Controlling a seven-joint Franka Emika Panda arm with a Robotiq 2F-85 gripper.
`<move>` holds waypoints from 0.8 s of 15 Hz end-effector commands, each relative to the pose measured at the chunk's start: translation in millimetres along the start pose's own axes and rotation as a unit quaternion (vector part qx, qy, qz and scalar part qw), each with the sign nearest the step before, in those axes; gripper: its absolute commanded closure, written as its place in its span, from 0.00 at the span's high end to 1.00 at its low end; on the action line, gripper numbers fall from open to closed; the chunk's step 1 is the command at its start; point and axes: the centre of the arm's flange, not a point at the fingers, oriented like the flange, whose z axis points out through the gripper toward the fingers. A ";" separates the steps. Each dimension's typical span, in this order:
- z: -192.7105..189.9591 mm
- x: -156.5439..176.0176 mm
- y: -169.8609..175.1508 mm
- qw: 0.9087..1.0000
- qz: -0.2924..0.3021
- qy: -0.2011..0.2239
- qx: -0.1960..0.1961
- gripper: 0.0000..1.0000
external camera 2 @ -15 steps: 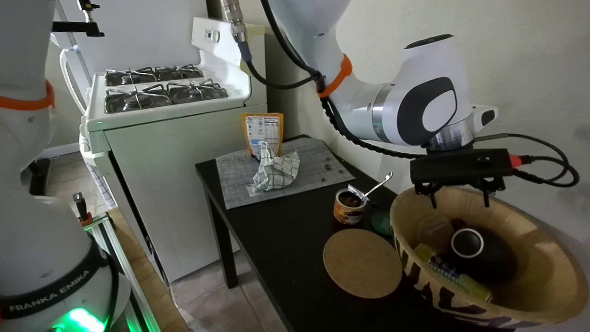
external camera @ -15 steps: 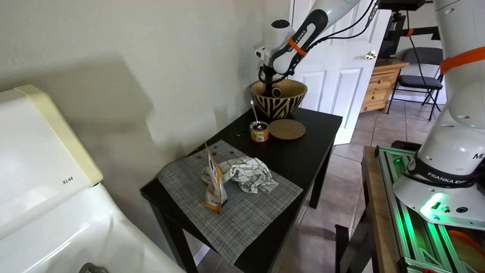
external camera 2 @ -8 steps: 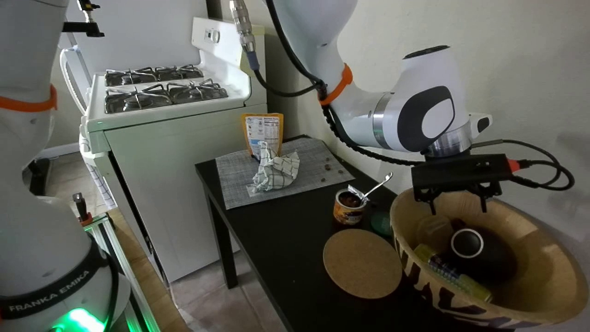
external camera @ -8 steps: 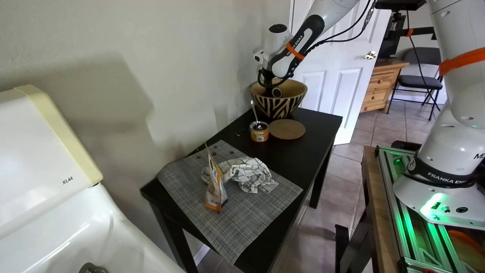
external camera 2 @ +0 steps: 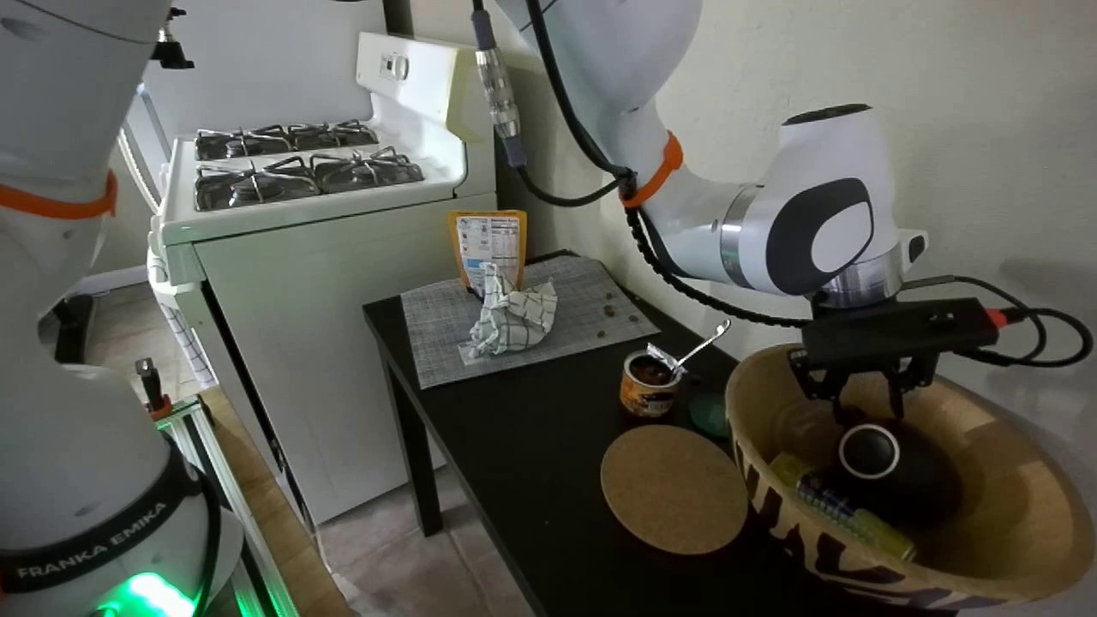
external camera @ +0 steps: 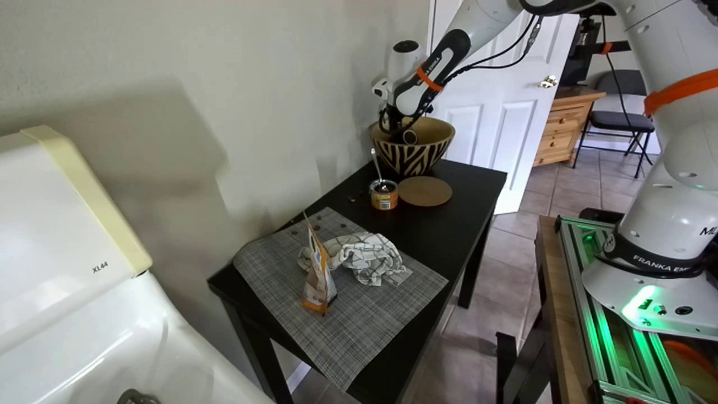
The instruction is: Move the mug to the table
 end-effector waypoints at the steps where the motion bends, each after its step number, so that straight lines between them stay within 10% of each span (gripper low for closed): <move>1: 15.5 4.3 18.4 0.999 -0.041 -0.009 0.024 0.60; 5: 17.3 7.9 16.0 0.995 -0.093 -0.019 0.040 0.54; 12: 25.1 12.8 1.3 0.992 -0.115 -0.038 0.044 0.04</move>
